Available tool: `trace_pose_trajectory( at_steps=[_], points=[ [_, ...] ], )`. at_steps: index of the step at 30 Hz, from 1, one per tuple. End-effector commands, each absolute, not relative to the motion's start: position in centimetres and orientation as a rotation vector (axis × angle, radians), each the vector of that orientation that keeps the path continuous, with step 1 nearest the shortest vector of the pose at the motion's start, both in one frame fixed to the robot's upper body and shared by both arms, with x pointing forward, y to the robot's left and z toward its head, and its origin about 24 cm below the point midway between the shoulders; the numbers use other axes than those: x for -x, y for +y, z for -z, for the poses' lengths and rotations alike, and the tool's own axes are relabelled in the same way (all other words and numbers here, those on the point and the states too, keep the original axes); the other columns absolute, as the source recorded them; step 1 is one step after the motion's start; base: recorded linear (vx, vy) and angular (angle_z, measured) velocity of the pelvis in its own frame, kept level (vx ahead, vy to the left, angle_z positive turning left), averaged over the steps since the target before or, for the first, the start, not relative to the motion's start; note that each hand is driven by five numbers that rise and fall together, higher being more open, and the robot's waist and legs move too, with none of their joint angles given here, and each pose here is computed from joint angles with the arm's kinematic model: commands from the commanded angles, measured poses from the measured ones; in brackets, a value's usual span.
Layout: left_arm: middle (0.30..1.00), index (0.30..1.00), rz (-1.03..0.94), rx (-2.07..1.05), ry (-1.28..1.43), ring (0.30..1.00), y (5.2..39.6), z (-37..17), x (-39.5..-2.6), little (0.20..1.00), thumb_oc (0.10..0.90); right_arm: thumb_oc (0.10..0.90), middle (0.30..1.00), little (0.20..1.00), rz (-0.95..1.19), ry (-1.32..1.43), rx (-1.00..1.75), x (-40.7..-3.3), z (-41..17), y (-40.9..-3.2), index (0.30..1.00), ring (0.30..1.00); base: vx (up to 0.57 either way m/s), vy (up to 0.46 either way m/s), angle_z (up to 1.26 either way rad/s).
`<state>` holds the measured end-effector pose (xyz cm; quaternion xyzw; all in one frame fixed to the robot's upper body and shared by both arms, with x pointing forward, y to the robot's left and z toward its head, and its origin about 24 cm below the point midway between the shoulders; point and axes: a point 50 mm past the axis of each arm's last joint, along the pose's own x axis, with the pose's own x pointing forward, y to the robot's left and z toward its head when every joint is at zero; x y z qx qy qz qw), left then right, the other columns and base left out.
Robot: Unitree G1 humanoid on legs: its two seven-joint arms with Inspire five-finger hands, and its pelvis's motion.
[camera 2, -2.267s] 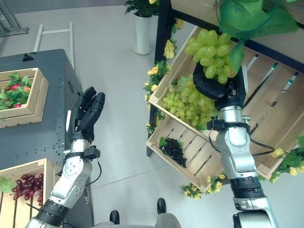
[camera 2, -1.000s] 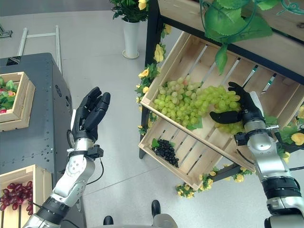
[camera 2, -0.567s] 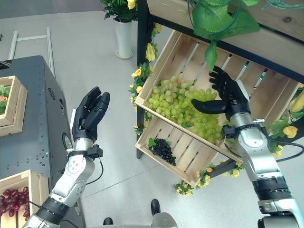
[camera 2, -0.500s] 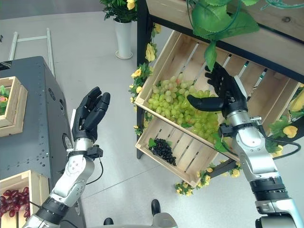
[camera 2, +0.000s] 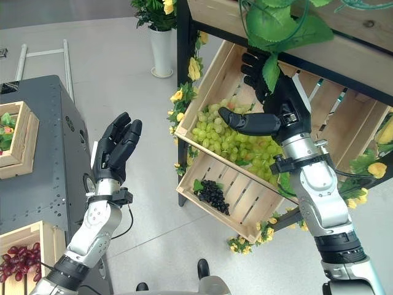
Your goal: Pick up the fruits from the basket on one side to the basket on the other side
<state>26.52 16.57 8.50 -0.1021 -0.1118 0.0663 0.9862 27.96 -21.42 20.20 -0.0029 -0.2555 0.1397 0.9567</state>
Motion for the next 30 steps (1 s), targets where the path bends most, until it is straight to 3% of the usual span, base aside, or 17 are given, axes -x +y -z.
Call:
trace_pose_trajectory(
  at_steps=[1, 17, 24, 30],
  points=[
    [0.900, 0.900, -0.102, 0.191, -0.480, 0.900, 15.9, -12.7, -26.9, 0.900, 0.800, 0.800, 0.900, 0.900, -0.506, -0.791, -0.078, -26.1, -25.8, -19.0, 0.900, 0.900, 0.00, 0.000, 0.00],
    [0.900, 0.900, -0.444, -0.134, -0.587, 0.900, 20.4, -13.1, -26.3, 0.900, 0.800, 0.800, 0.900, 0.900, -0.802, -0.488, -0.486, -26.1, -17.2, -12.9, 0.900, 0.900, -0.02, -0.038, 0.16],
    [0.900, 0.900, -0.664, -0.471, -0.580, 0.900, 23.6, -11.9, -25.1, 0.900, 0.800, 0.800, 0.900, 0.900, -0.766, -0.370, -0.471, -25.9, -13.4, -12.1, 0.900, 0.900, -0.02, -0.018, 0.32],
    [0.900, 0.900, -0.691, -0.620, -0.539, 0.900, 24.6, -10.4, -24.8, 0.900, 0.800, 0.800, 0.900, 0.900, -0.627, -0.255, -0.470, -25.2, -9.8, -12.7, 0.900, 0.900, -0.05, 0.155, 0.78]
  ],
)
